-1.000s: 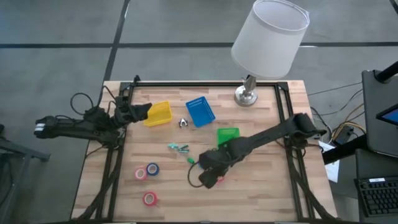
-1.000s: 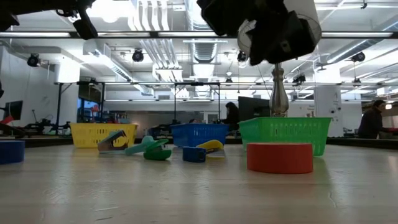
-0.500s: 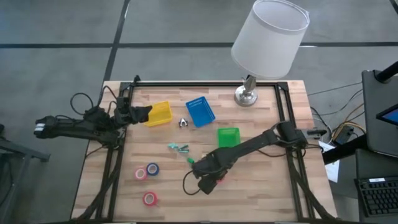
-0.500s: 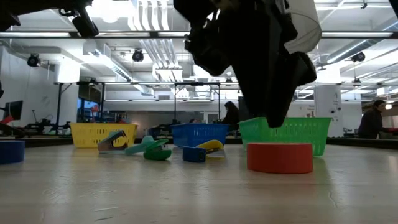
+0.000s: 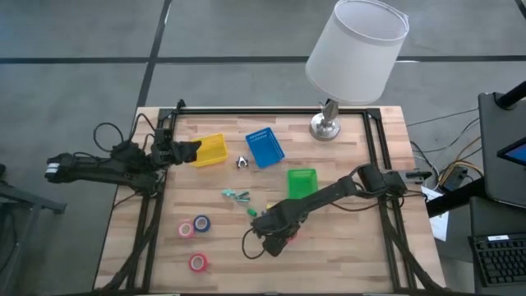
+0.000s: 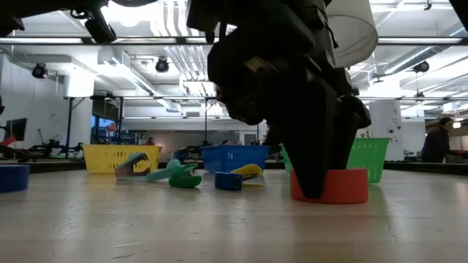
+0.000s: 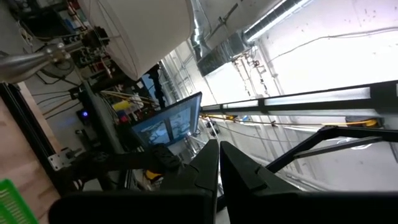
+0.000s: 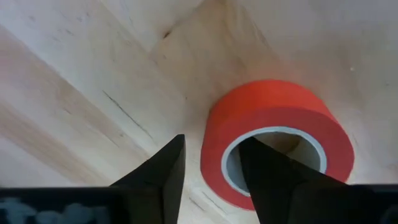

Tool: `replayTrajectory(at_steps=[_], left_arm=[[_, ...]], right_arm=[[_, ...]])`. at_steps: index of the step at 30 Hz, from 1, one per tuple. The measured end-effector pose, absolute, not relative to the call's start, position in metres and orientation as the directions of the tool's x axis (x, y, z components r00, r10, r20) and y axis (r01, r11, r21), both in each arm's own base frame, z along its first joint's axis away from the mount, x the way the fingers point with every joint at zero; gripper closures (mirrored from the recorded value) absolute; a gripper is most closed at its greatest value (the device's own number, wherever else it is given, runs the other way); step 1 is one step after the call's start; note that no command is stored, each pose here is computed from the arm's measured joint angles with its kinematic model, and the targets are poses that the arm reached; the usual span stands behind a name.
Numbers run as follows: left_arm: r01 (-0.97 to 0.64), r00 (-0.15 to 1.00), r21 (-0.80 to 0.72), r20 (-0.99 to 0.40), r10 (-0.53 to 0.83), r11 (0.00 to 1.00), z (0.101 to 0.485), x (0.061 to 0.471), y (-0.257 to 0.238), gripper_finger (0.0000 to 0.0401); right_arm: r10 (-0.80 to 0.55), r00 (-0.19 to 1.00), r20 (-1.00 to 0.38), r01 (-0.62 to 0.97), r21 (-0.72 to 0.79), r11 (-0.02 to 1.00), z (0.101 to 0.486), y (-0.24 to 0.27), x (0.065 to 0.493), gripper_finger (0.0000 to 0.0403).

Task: Pick and place Stapler, Stapler remover, tape
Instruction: Put the orange tape into the green bin

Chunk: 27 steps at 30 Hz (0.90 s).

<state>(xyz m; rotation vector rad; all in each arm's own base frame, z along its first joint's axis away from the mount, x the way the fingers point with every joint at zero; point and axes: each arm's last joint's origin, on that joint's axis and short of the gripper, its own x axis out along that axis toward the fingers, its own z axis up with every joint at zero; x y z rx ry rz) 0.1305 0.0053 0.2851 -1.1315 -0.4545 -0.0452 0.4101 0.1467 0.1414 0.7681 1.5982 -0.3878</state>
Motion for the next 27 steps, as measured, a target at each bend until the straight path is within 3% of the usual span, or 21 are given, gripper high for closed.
replayTrajectory(at_steps=[10,19,23,27], left_arm=[[0.261,0.91,-0.864,0.369,0.188,0.431,0.285,0.131,0.005,0.0382],[0.263,0.91,-0.865,0.369,0.188,0.428,0.285,0.131,0.005,0.0382],[0.271,0.911,-0.865,0.372,0.178,0.421,0.285,0.131,0.005,0.0382],[0.282,0.913,-0.87,0.373,0.164,0.404,0.285,0.131,0.004,0.0382]], right_arm=[[0.284,0.03,-0.958,0.661,0.232,0.713,0.158,0.147,0.41,0.0371],[0.322,0.208,-0.924,0.652,0.376,0.658,0.22,0.149,0.42,0.0369],[0.242,0.32,-0.916,0.639,0.397,0.659,0.259,0.139,0.424,0.0368],[0.164,0.335,-0.928,0.653,0.354,0.669,0.289,0.113,0.424,0.0367]])
